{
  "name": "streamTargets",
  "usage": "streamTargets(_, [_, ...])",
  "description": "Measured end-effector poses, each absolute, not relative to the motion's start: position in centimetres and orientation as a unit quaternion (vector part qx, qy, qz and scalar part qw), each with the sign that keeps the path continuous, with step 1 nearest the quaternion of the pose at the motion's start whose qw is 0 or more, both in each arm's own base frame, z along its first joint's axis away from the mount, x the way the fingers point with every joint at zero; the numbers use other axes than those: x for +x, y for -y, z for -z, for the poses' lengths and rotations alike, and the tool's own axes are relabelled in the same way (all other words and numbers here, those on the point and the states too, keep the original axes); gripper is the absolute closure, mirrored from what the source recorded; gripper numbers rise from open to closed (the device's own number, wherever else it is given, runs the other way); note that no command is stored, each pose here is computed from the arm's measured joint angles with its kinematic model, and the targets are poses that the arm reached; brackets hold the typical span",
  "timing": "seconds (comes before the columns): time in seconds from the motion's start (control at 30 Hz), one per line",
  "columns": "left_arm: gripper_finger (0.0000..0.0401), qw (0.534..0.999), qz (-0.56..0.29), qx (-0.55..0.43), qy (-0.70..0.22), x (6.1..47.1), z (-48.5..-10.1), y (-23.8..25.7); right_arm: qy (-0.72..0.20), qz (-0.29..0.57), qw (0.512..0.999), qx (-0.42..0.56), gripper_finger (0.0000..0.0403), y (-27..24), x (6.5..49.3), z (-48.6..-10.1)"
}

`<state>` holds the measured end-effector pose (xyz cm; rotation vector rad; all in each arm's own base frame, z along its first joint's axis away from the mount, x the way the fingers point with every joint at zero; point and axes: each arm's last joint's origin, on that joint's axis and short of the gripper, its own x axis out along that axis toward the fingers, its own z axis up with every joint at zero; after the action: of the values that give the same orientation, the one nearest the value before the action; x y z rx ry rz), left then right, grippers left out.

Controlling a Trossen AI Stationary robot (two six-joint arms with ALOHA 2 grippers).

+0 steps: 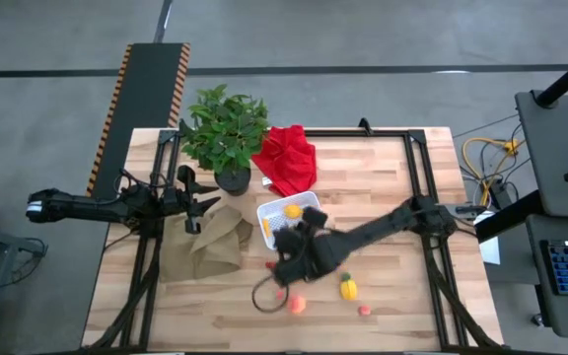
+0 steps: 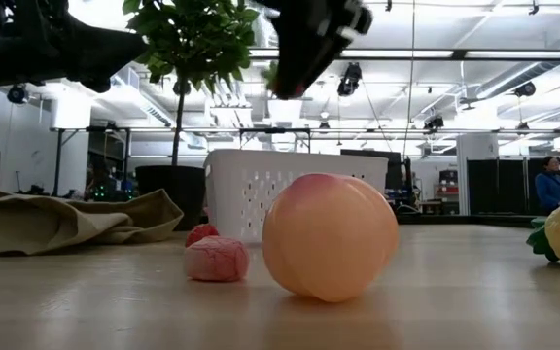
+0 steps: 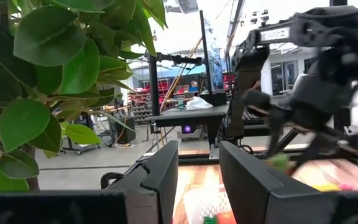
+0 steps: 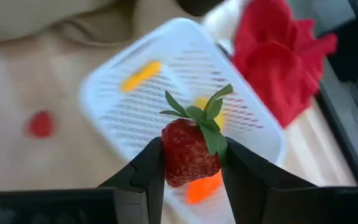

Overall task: Pick and placing Produce into tupperware
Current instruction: Put the red strawberry into the bin, then put the yellow pineapple into the bin

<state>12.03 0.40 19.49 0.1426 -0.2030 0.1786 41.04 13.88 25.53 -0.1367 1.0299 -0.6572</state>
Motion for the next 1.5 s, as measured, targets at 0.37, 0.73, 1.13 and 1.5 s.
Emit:
streamTargets(0.37, [0.0296, 0.988, -0.089, 0.071, 0.100, 12.0, -19.5, -0.4, -0.557, 0.313, 0.770, -0.009, 0.0282, -5.6, 42.6, -24.3])
streamTargets(0.73, [0.0296, 0.989, -0.089, 0.072, 0.099, 12.1, -19.5, -0.4, -0.617, 0.268, 0.740, 0.021, 0.0282, -1.8, 42.5, -22.7])
streamTargets(1.13, [0.0296, 0.989, -0.089, 0.072, 0.098, 12.1, -19.4, -0.4, -0.629, 0.273, 0.727, 0.032, 0.0229, -0.9, 42.2, -20.8])
streamTargets(1.5, [0.0296, 0.989, -0.088, 0.073, 0.089, 12.1, -19.3, -0.4, -0.593, 0.289, 0.751, 0.042, 0.0141, -1.3, 41.4, -23.5])
